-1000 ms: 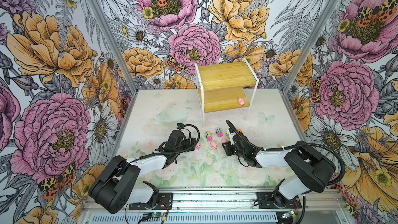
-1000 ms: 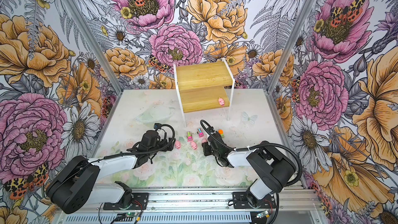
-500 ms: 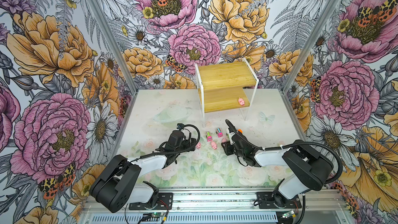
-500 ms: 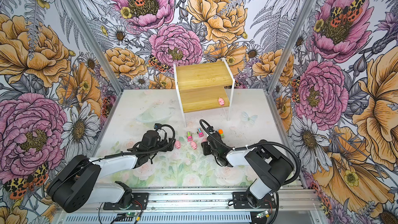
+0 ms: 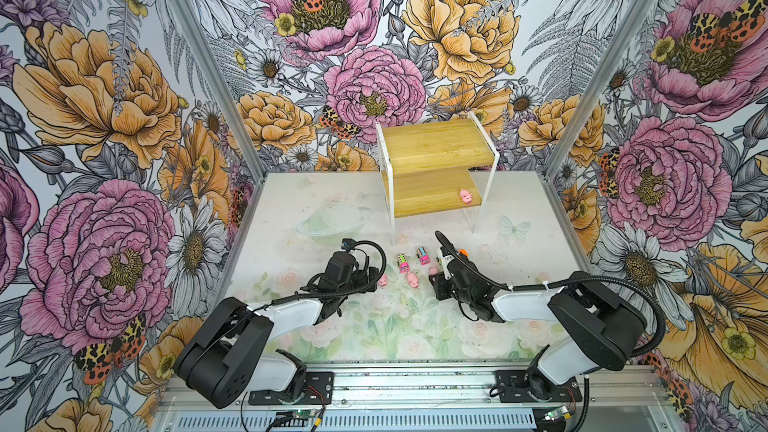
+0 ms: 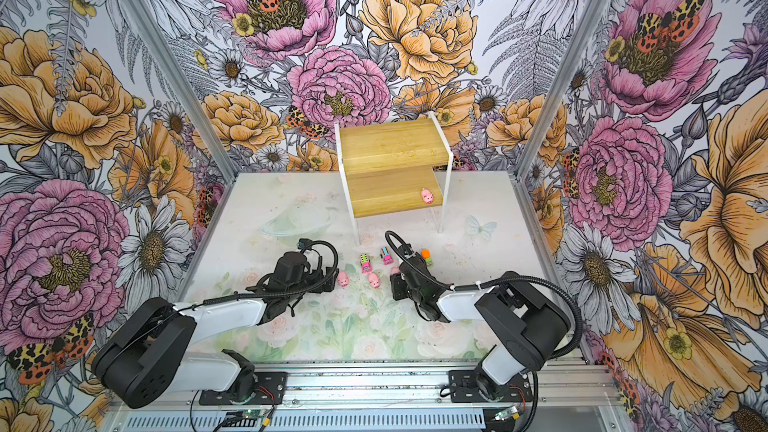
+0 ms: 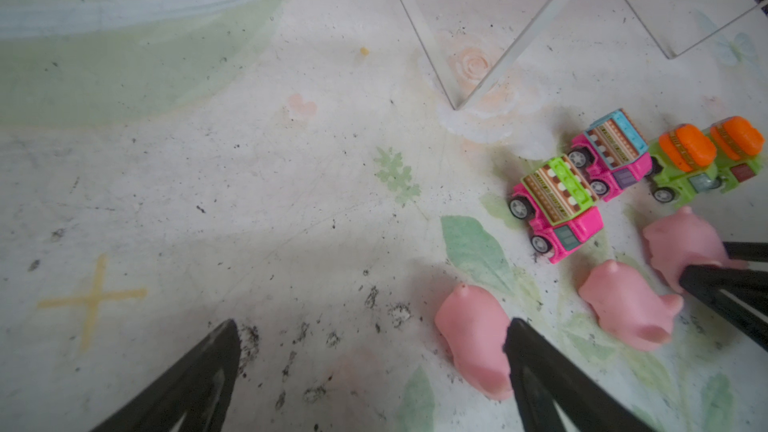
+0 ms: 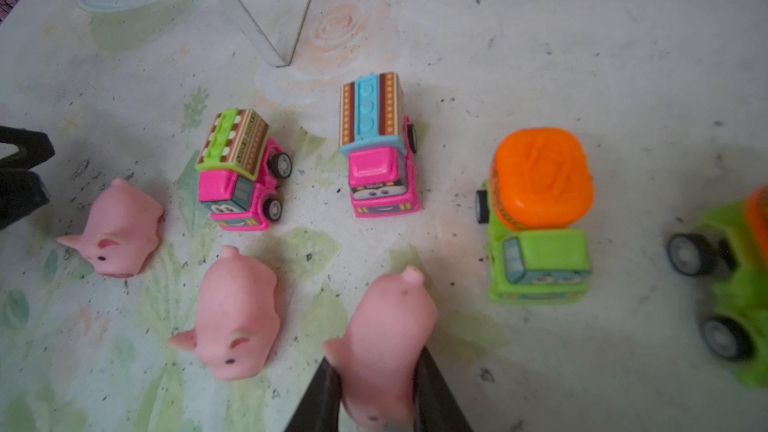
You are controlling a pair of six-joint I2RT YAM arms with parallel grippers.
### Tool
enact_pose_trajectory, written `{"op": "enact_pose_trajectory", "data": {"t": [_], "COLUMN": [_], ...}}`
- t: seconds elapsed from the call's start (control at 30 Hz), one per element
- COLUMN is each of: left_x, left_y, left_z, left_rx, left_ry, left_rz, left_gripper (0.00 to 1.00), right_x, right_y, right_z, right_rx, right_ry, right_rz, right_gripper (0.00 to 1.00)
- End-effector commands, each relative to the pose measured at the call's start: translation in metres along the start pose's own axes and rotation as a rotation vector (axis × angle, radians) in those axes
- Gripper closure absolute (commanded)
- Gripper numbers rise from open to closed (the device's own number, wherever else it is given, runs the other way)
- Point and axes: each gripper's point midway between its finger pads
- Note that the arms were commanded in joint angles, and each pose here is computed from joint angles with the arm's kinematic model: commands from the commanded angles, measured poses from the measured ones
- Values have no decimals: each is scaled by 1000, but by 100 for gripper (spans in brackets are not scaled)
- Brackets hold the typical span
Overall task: Place and organize the plastic toys onto the shelf
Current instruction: 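Position the right gripper above the next pink pig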
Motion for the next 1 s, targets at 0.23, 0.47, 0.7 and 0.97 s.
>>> {"op": "enact_pose_trajectory", "data": {"t": [0.23,0.47,0.7,0.97], "left_x": [-2,-2,-2,-2], "left_y": [-3,-4,-3,-4], "left_z": [-2,-2,-2,-2], "left_rx": [-18,-18,-18,-20], "left_ry": [-3,-4,-2,-2], "left_rz": [2,2,3,5], "left_gripper": [1,1,1,1], "right_x": [16,23,20,27], "right_y": [13,13,-1,-30], "right_z": [-13,-8,4,7], "right_rx": [46,56,32,3], "right_ry": [6,59,86,62], "right_rz": [-87,-131,-81,68], "right_gripper": [72,73,69,59]}}
Point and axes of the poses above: each gripper's point midway between its finger pads, its own x axis back along the fingers, its own y axis along the line the jaws close on, z = x × y, and after that the axes turned 4 degrees about -x, right-handed
